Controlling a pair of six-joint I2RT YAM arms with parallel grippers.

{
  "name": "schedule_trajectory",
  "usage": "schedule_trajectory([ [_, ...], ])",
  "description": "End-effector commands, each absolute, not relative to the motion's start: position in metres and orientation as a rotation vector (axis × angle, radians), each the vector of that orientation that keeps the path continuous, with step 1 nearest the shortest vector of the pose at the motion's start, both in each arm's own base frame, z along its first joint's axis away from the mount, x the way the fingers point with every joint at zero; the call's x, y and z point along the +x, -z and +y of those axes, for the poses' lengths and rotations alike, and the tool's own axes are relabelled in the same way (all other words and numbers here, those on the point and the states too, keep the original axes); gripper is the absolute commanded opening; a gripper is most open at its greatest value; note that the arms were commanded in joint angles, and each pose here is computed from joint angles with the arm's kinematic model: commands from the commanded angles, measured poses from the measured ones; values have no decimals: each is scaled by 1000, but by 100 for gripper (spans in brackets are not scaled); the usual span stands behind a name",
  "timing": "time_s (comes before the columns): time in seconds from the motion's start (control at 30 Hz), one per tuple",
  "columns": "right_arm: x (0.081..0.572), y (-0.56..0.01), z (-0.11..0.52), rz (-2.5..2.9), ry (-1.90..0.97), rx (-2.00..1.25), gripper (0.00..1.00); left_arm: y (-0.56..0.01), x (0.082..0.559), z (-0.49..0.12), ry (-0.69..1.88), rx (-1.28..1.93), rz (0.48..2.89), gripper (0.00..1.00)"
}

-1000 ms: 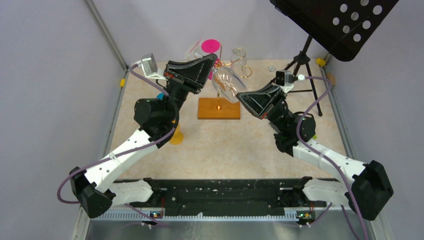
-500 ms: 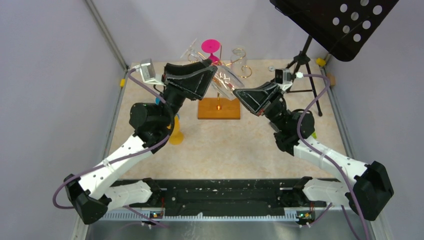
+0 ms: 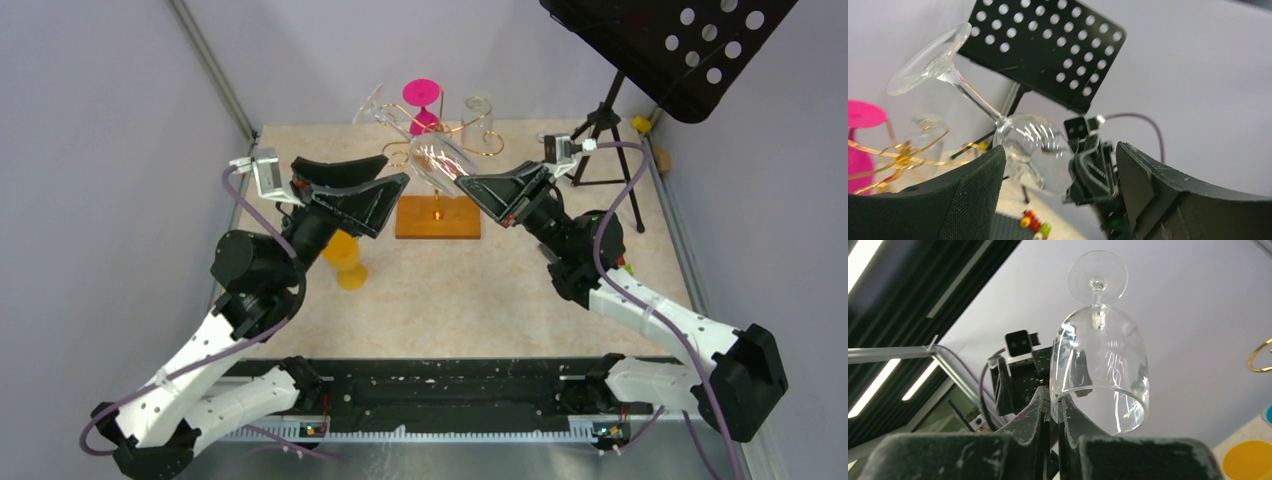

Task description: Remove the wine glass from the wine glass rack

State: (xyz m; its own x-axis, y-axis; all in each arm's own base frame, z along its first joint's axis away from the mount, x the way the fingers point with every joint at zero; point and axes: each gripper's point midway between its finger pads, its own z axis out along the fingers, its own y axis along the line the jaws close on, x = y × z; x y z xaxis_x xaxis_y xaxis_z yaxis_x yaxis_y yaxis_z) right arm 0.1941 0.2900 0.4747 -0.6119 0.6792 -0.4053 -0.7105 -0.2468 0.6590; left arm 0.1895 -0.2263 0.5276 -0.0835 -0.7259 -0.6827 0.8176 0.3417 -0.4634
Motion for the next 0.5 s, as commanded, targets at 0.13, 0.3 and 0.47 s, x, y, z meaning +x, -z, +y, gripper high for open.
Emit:
schedule_trajectory([
  [0.13,180,-505,284,1089,-1753,-210,0,-493,170,-159,885,198,1175,85],
  [0.3,180,-492,293,1205,-1662,-299,0,-491,164,-129,749,191,1162,85],
  [0.47,173,-469,307,1365,-1595,-428,0,-502,159,-112,693,172,1127,85],
])
